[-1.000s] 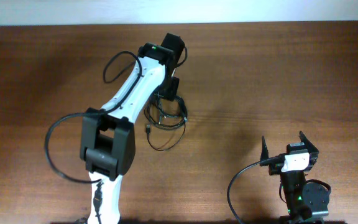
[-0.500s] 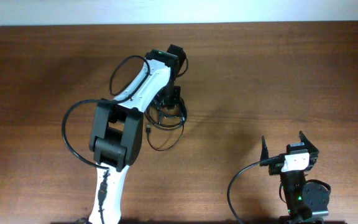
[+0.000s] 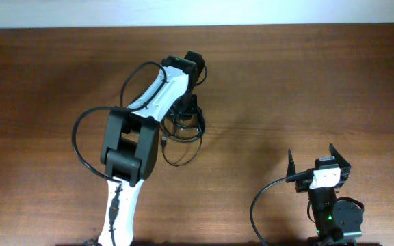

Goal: Untangle cables
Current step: 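Grasp a cable strand in the bundle with the left gripper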

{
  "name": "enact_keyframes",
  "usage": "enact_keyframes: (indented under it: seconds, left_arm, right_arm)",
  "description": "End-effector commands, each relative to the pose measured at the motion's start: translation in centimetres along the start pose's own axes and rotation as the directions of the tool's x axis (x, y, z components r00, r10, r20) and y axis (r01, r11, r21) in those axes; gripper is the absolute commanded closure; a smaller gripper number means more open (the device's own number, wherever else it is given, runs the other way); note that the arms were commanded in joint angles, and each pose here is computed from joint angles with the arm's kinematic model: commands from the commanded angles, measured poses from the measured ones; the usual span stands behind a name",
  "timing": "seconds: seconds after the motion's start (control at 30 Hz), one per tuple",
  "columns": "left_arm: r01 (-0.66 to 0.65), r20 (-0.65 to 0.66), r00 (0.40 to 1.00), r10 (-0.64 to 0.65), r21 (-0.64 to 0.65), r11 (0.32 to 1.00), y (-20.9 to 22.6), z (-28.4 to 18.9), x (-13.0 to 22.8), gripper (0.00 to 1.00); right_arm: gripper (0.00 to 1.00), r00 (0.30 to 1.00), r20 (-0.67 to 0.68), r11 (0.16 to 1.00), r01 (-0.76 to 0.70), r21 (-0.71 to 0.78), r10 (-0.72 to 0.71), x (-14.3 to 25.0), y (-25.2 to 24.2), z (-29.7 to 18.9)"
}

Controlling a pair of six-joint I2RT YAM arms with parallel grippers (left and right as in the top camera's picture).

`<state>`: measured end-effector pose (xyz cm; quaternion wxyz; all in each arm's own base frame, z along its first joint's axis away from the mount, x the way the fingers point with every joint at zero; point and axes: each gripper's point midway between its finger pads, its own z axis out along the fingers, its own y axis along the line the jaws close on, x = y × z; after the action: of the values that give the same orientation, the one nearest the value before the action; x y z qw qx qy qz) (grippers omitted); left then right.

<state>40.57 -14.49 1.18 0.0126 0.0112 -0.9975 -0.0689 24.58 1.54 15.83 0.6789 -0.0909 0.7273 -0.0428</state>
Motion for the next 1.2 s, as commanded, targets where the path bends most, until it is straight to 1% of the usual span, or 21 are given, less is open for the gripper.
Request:
enact_keyframes:
  seconds: [0.0, 0.03, 0.13, 0.17, 0.2, 0.3, 0.4, 0.5, 0.57, 0.63, 0.77, 0.8, 0.83, 0.87, 0.9, 0.93, 1.0, 1.03, 1.1, 1.17]
  left_arm:
    - [0.020, -0.023, 1.000, -0.020, -0.021, 1.000, 0.4, 0.9, 0.2, 0.71]
    - [0.017, -0.049, 0.999, -0.018, -0.017, 1.000, 0.4, 0.9, 0.7, 0.73]
    - [0.014, -0.087, 0.996, -0.015, -0.013, 1.000, 0.5, 0.8, 1.6, 0.70]
    - [0.015, -0.084, 0.996, -0.016, -0.012, 1.000, 0.4, 0.9, 1.6, 0.69]
    - [0.016, -0.075, 0.997, -0.016, -0.008, 1.000, 0.3, 0.9, 1.3, 0.72]
    - [0.021, -0.039, 0.999, -0.021, 0.008, 1.000, -0.1, 0.9, 0.4, 0.71]
    - [0.044, -0.043, 0.998, -0.044, 0.006, 0.999, -0.1, 1.0, 0.5, 0.73]
    - [0.044, -0.035, 0.998, -0.043, 0.010, 0.999, -0.2, 1.1, 0.4, 0.87]
    - [0.045, -0.029, 0.999, -0.044, 0.013, 0.999, -0.3, 1.1, 0.2, 0.89]
    - [0.044, -0.028, 0.999, -0.044, 0.013, 0.999, -0.3, 1.1, 0.2, 0.83]
    - [0.045, -0.027, 0.999, -0.044, 0.014, 0.999, -0.3, 1.1, 0.2, 0.82]
    - [0.045, -0.024, 0.999, -0.045, 0.015, 0.999, -0.4, 1.1, 0.1, 0.84]
    - [0.046, -0.018, 0.999, -0.046, 0.018, 0.999, -0.4, 1.1, -0.1, 0.94]
    - [0.046, -0.014, 0.999, -0.046, 0.022, 0.999, -0.5, 1.1, -0.2, 1.00]
    - [0.046, -0.016, 0.999, -0.045, 0.031, 0.998, -0.7, 1.1, -0.2, 1.00]
    - [0.048, -0.023, 0.999, -0.046, 0.062, 0.997, -1.0, 0.8, -0.2, 1.00]
    - [0.025, -0.037, 0.999, -0.019, 0.171, 0.985, -2.2, -0.1, -0.6, 1.00]
    - [0.011, -0.041, 0.999, -0.001, 0.245, 0.969, -2.9, -1.1, -0.8, 1.00]
    - [0.017, -0.029, 1.000, -0.007, 0.353, 0.935, -3.4, -3.5, -1.2, 1.00]
    - [0.015, -0.005, 1.000, -0.015, 0.418, 0.908, -3.2, -5.9, -1.4, 1.00]
  right_arm:
    - [0.01, 1.000, -0.007, 1.000, -0.002, 0.014, 0.002, 0.3, -0.3, 0.0]
    - [0.02, 1.000, -0.007, 1.000, -0.002, 0.014, 0.002, 0.3, -0.3, 0.0]
    - [0.01, 1.000, -0.007, 1.000, -0.002, 0.014, 0.002, 0.3, -0.3, 0.0]
    - [0.02, 1.000, -0.007, 1.000, -0.002, 0.014, 0.002, 0.3, -0.3, 0.0]
    - [0.01, 1.000, -0.007, 1.000, -0.002, 0.014, 0.002, 0.3, -0.3, 0.0]
    - [0.02, 1.000, -0.007, 1.000, -0.002, 0.014, 0.002, 0.3, -0.3, 0.0]
    - [0.01, 1.000, -0.007, 1.000, -0.002, 0.014, 0.002, 0.3, -0.3, 0.0]
    - [0.02, 1.000, -0.007, 1.000, -0.002, 0.014, 0.002, 0.3, -0.3, 0.0]
    - [0.01, 1.000, -0.007, 1.000, -0.002, 0.014, 0.002, 0.3, -0.3, 0.0]
    - [0.02, 1.000, -0.007, 1.000, -0.002, 0.014, 0.002, 0.3, -0.3, 0.0]
    - [0.02, 1.000, -0.007, 1.000, -0.002, 0.014, 0.002, 0.3, -0.3, 0.0]
    - [0.02, 1.000, -0.007, 1.000, -0.002, 0.014, 0.002, 0.3, -0.3, 0.0]
    - [0.02, 1.000, -0.007, 1.000, -0.002, 0.014, 0.002, 0.3, -0.3, 0.0]
    - [0.02, 1.000, -0.007, 1.000, -0.002, 0.014, 0.002, 0.3, -0.3, 0.0]
    - [0.02, 1.000, -0.007, 1.000, -0.002, 0.014, 0.002, 0.3, -0.3, 0.0]
    - [0.01, 1.000, -0.007, 1.000, -0.002, 0.014, 0.002, 0.3, -0.3, 0.0]
    - [0.02, 1.000, -0.007, 1.000, -0.002, 0.014, 0.002, 0.3, -0.3, 0.0]
    - [0.02, 1.000, -0.007, 1.000, -0.002, 0.014, 0.002, 0.3, -0.3, 0.0]
    - [0.02, 1.000, -0.007, 1.000, -0.002, 0.014, 0.002, 0.3, -0.3, 0.0]
    - [0.02, 1.000, -0.007, 1.000, -0.002, 0.014, 0.002, 0.3, -0.3, 0.0]
